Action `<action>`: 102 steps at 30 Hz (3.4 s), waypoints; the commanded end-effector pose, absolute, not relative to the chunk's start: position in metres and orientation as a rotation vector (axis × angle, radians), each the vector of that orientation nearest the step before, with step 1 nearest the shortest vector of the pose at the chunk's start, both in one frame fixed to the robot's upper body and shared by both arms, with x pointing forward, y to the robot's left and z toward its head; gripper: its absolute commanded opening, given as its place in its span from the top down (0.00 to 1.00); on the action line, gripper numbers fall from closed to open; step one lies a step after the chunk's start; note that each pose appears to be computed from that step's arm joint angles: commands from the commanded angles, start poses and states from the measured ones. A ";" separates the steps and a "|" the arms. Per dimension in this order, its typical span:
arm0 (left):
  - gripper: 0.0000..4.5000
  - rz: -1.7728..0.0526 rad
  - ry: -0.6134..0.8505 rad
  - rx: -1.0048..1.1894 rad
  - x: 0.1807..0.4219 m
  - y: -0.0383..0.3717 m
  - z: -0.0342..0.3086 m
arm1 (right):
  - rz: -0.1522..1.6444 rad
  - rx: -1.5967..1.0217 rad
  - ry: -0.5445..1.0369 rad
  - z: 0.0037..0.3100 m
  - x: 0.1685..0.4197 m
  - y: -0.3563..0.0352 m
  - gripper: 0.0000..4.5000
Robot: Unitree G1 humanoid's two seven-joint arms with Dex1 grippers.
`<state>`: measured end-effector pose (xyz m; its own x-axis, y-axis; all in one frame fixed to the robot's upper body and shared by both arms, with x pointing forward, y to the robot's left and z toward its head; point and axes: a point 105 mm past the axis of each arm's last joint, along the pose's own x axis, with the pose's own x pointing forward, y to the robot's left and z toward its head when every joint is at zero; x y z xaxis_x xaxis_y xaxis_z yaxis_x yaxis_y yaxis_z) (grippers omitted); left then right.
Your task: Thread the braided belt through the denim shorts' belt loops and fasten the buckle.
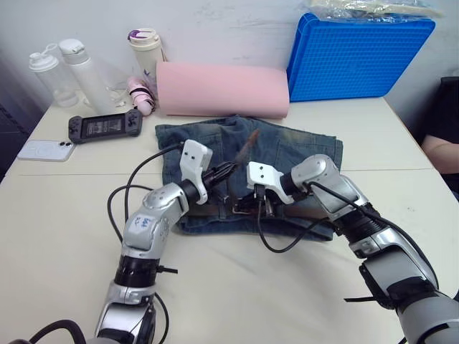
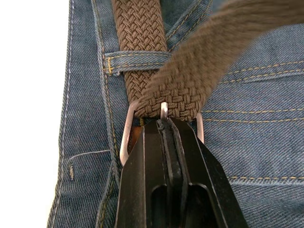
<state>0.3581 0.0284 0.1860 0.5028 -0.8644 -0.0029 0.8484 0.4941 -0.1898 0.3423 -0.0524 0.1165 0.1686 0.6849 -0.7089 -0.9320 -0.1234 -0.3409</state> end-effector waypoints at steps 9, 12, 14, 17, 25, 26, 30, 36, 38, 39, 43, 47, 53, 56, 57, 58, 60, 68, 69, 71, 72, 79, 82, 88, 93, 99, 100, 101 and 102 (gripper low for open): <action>1.00 -1.243 -0.097 -0.281 0.371 -0.024 0.291 | 1.496 -1.032 0.704 0.013 0.296 -0.086 0.99; 1.00 -1.224 -0.073 -0.343 0.379 -0.033 0.301 | 1.505 -1.025 0.713 0.009 0.290 -0.086 0.99; 1.00 -1.220 -0.044 -0.376 0.381 -0.040 0.305 | 1.513 -1.023 0.723 0.006 0.286 -0.086 0.99; 1.00 -1.175 -0.008 -0.418 0.388 -0.047 0.307 | 1.517 -1.020 0.737 0.004 0.283 -0.087 0.99; 1.00 -1.072 0.035 -0.438 0.400 -0.048 0.308 | 1.532 -1.030 0.769 0.000 0.278 -0.089 0.99; 1.00 -1.053 0.040 -0.435 0.402 -0.047 0.307 | 1.547 -1.040 0.766 -0.001 0.277 -0.089 0.99; 1.00 -0.983 0.055 -0.445 0.412 -0.037 0.302 | 1.585 -1.039 0.738 0.001 0.274 -0.083 0.99; 1.00 -0.962 0.100 -0.469 0.405 -0.010 0.274 | 1.510 -0.906 0.697 0.014 0.284 -0.076 0.99; 1.00 -0.989 0.103 -0.436 0.394 0.001 0.265 | 1.481 -0.847 0.696 0.019 0.287 -0.077 0.99; 1.00 -1.001 0.096 -0.407 0.387 0.009 0.261 | 1.465 -0.807 0.698 0.022 0.289 -0.078 0.99; 1.00 -1.000 0.103 -0.301 0.366 0.042 0.240 | 1.422 -0.689 0.717 0.030 0.292 -0.085 0.99; 1.00 -0.981 0.149 -0.247 0.352 0.058 0.219 | 1.405 -0.635 0.730 0.035 0.293 -0.091 0.99; 1.00 -1.005 0.162 -0.234 0.337 0.050 0.208 | 1.395 -0.588 0.712 0.049 0.300 -0.090 0.99; 1.00 -0.967 0.166 -0.243 0.338 0.054 0.201 | 1.396 -0.559 0.697 0.062 0.304 -0.093 0.99; 1.00 -0.940 0.166 -0.238 0.339 0.058 0.196 | 1.389 -0.544 0.687 0.070 0.307 -0.095 0.99; 1.00 -0.922 0.167 -0.234 0.340 0.061 0.194 | 1.385 -0.534 0.680 0.075 0.309 -0.097 0.99; 1.00 -0.898 0.158 -0.216 0.341 0.066 0.190 | 1.378 -0.522 0.673 0.085 0.313 -0.102 0.99; 1.00 -0.890 0.005 -0.148 0.334 0.082 0.193 | 1.362 -0.356 0.593 0.137 0.321 -0.109 0.99; 1.00 -0.893 -0.004 -0.141 0.333 0.083 0.193 | 1.354 -0.332 0.578 0.143 0.323 -0.110 0.99; 1.00 -0.918 -0.017 -0.092 0.330 0.081 0.189 | 1.336 -0.246 0.532 0.162 0.327 -0.110 0.99; 1.00 -0.937 -0.022 -0.067 0.327 0.078 0.187 | 1.326 -0.213 0.515 0.169 0.329 -0.111 0.99; 1.00 -1.049 -0.070 0.048 0.317 0.062 0.182 | 1.291 -0.194 0.511 0.176 0.323 -0.120 0.99; 1.00 -1.076 -0.104 0.115 0.315 0.059 0.181 | 1.291 -0.207 0.521 0.173 0.315 -0.121 0.99; 1.00 -1.080 -0.089 0.136 0.318 0.060 0.174 | 1.265 -0.284 0.478 0.173 0.306 -0.124 0.99; 1.00 -1.034 -0.062 0.218 0.324 0.073 0.164 | 1.307 -0.290 0.453 0.162 0.298 -0.102 0.99; 1.00 -0.983 -0.009 0.242 0.325 0.084 0.149 | 1.290 -0.324 0.442 0.153 0.314 -0.085 0.99; 1.00 -0.968 0.010 0.221 0.324 0.087 0.146 | 1.285 -0.329 0.441 0.152 0.318 -0.083 0.99; 1.00 -0.958 0.022 0.205 0.324 0.088 0.145 | 1.282 -0.332 0.442 0.151 0.321 -0.082 0.99; 1.00 -0.936 0.030 0.180 0.324 0.091 0.144 | 1.284 -0.337 0.447 0.149 0.323 -0.080 0.99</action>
<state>0.3252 0.0864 0.1349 0.5698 -0.8101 -0.1380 0.8208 0.5527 0.1445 0.3196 -0.0826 0.1443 0.2071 0.8405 -0.5007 -0.9640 0.2626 0.0421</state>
